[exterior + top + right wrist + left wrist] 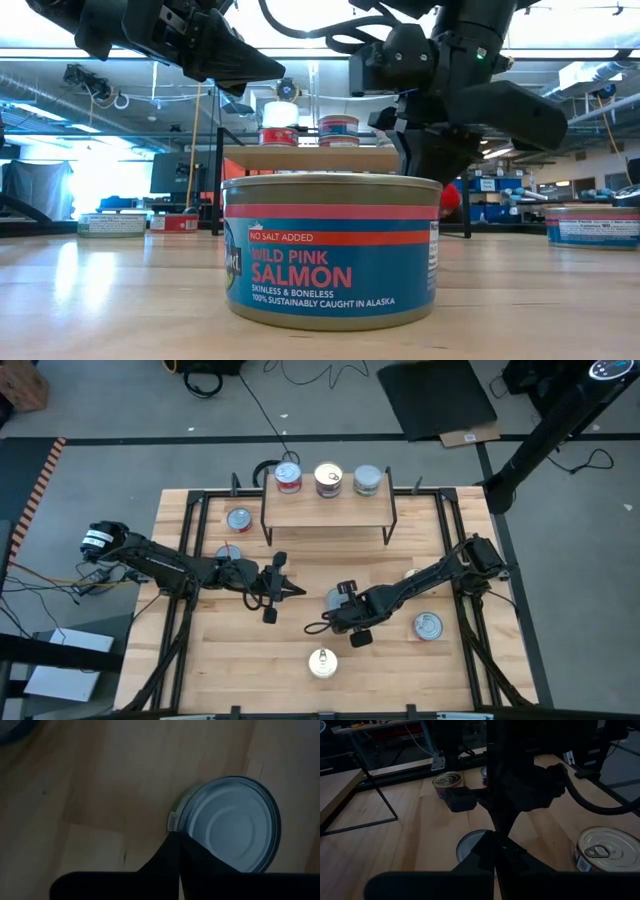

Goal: Stack canned seafood by type on shelf
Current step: Put the green tuna can on the shelf aligned with the other green tuna can

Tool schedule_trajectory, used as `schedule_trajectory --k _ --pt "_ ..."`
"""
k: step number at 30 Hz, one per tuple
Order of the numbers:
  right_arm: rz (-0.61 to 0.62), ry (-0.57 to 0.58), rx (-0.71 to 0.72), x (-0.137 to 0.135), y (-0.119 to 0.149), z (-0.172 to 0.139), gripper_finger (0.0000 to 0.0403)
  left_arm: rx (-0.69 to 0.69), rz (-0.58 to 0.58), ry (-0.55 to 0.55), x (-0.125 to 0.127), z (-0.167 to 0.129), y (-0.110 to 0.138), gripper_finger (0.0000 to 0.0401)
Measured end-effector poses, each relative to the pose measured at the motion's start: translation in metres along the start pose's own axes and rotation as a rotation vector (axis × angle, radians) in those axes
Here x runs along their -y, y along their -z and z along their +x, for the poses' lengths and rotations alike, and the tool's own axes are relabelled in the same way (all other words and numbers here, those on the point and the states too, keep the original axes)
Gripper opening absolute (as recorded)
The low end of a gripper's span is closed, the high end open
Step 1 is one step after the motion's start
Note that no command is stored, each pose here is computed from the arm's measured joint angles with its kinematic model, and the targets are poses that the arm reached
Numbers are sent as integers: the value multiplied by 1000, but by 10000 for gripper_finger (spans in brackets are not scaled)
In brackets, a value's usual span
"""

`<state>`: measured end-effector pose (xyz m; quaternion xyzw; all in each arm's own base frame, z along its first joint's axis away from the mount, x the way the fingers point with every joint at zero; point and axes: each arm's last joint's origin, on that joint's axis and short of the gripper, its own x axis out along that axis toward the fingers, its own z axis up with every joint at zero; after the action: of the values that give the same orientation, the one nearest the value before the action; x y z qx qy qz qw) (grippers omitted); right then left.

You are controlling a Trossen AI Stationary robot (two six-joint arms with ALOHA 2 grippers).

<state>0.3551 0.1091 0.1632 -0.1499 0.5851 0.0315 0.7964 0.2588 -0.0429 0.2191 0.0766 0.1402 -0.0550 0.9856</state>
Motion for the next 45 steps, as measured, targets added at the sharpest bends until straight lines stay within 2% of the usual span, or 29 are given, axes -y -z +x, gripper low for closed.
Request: schedule_trajectory --k 4,12,19,22,26,29,34,45 --pt "5 -8 11 2 -5 -5 3 1 0 0 0 0 0 7" --pt "105 -11 32 12 -16 -20 2 11 -1 -1 0 1 0 7" --pt "127 -19 -6 5 -14 -28 1 40 -23 0 4 28 15 7" --pt "152 -28 -5 -8 -8 -23 1 67 -26 -3 6 43 26 7" --pt "182 -54 84 -27 -3 -10 1 130 -25 -28 2 55 34 7" --pt "197 -43 162 -34 0 0 1 103 -25 -76 -7 60 42 7" --pt "222 43 189 -28 9 12 1 53 -36 -140 -26 66 56 7" --pt "260 20 187 -14 18 27 4 5 -41 -138 -32 80 85 7"
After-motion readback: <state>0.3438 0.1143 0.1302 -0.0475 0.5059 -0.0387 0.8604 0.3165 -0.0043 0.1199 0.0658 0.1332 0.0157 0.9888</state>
